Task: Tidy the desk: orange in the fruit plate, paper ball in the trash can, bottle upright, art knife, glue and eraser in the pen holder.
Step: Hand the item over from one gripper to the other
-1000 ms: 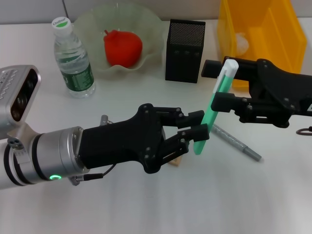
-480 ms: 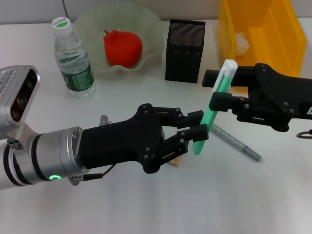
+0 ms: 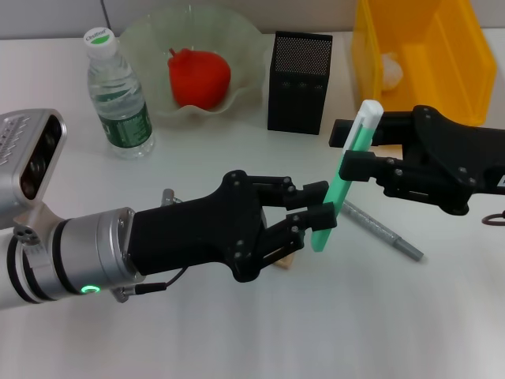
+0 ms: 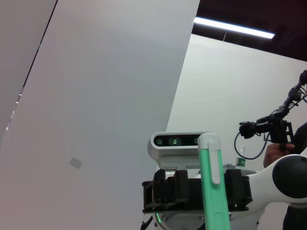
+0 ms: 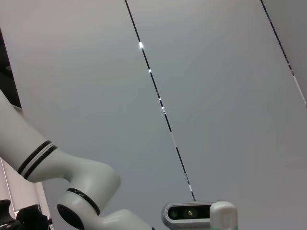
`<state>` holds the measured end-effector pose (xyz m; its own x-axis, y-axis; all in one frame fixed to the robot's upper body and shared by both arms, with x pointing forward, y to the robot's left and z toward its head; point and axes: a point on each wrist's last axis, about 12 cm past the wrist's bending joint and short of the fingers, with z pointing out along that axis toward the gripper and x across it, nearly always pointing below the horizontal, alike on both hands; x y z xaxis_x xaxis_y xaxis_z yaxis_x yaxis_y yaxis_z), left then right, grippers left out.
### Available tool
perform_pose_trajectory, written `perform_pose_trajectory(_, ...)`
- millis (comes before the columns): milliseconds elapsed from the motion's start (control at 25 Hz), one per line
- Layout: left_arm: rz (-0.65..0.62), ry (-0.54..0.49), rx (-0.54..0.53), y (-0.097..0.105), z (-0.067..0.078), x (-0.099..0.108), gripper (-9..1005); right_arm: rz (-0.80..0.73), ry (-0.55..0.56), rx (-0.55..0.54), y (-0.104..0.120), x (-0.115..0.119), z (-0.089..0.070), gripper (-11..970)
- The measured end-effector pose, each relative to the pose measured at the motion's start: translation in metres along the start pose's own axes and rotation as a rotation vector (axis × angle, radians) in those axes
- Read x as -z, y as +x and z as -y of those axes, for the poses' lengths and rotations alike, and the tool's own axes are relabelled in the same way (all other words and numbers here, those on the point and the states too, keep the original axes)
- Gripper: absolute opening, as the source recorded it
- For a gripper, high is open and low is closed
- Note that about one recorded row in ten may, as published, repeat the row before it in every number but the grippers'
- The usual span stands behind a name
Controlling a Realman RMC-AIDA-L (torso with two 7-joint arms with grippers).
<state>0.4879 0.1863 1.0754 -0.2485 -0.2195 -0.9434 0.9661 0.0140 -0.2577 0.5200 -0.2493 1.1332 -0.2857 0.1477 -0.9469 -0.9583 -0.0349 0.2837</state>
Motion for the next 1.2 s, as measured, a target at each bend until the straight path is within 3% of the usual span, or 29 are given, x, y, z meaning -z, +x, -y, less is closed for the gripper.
perform_pose_trajectory(480,-0.001,0.004,-0.003,-0.0005,-0.0007,-0.0019,197,-0.008,-0.01,-0.003,0.0002,-0.0005,-0.0004,343)
perform_pose_trajectory(720,-0.006,-0.002,0.004,0.0002,-0.0014,-0.0021,197,-0.01,-0.008,-0.003,0.0004,-0.0006,-0.0001,183)
perform_pose_trajectory(1080,0.0,-0.008,0.013,-0.0005,-0.0021,-0.0019,197,-0.01,-0.008,-0.001,0.0004,-0.0006,-0.0002,184)
perform_pose_trajectory(1200,-0.001,-0.01,0.012,-0.0006,-0.0023,-0.0015,301,-0.009,-0.006,0.001,0.0,-0.0002,-0.0001,185)
